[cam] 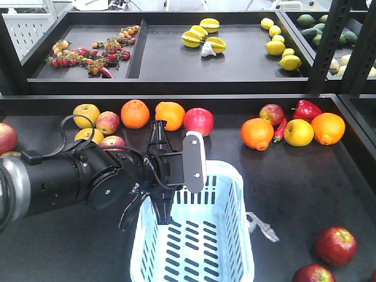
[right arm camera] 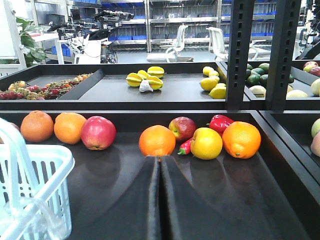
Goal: Pick three apples into basket with both arms
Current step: 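Lower the basket onto the table with the left gripper, then open the left gripper and lift it away from the basket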
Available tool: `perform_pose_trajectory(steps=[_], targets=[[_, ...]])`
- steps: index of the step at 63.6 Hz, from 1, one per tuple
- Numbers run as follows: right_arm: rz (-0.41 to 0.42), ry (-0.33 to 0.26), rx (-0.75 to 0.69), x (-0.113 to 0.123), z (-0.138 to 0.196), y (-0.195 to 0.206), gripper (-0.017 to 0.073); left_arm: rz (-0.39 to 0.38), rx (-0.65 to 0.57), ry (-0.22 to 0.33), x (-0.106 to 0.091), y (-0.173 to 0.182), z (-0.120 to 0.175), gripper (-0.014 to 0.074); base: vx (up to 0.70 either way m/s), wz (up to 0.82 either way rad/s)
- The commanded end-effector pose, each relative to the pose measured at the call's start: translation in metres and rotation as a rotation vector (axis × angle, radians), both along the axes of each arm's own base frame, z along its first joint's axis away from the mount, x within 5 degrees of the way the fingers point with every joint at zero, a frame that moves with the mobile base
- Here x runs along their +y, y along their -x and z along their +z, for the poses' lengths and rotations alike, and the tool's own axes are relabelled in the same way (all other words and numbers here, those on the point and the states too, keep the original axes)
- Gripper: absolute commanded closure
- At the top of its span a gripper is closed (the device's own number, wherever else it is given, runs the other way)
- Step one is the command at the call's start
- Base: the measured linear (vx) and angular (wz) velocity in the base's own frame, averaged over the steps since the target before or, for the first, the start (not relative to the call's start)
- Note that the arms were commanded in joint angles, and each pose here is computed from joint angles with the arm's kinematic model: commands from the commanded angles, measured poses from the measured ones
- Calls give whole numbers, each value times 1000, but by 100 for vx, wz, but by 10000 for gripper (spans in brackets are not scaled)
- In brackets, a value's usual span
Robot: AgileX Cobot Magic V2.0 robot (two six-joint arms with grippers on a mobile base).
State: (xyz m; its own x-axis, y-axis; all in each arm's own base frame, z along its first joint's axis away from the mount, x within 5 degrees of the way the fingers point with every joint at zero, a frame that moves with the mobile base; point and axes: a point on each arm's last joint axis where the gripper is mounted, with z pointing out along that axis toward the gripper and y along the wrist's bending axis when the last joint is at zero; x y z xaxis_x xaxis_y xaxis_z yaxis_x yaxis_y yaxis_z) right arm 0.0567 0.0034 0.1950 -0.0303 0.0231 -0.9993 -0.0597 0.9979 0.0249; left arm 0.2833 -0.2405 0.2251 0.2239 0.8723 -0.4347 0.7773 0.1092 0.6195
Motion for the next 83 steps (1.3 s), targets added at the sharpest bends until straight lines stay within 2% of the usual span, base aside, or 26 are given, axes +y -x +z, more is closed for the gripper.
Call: perform_pose_trajectory(steps=[1, 14, 23, 30, 39, 47, 60, 66, 72, 83], targets=[[0, 11, -74, 0, 3, 0, 568, 8, -81, 95, -1, -2, 29, 314, 0, 0], [0, 11, -74, 0, 3, 0, 568, 11, -73, 98, -2, -1, 29, 61, 0, 0], [0, 11, -74, 0, 3, 0, 568, 13, -65, 94, -1, 0, 30, -49, 0, 0], [0, 11, -74, 0, 3, 0, 568, 21, -68, 101, 4, 5, 42, -66, 0, 0], [0, 11, -74, 0, 3, 0, 568, 91, 0, 185, 16, 21, 68, -66, 0, 0], [0, 11, -74, 0, 3, 0, 568, 140, 60, 224, 32, 40, 93, -56, 0, 0], [0, 11, -74, 0, 3, 0, 568, 268, 110, 393, 64, 73, 139, -22, 0, 0], [0, 11, -74, 0, 3, 0, 568, 337, 105, 443, 78, 83, 152, -14, 0, 0], [0, 11, -74, 0, 3, 0, 568, 454, 105, 482, 98, 82, 159, -14, 0, 0], [0, 11, -74, 0, 3, 0, 568, 742, 131, 498, 140, 67, 156, -13, 0, 0]])
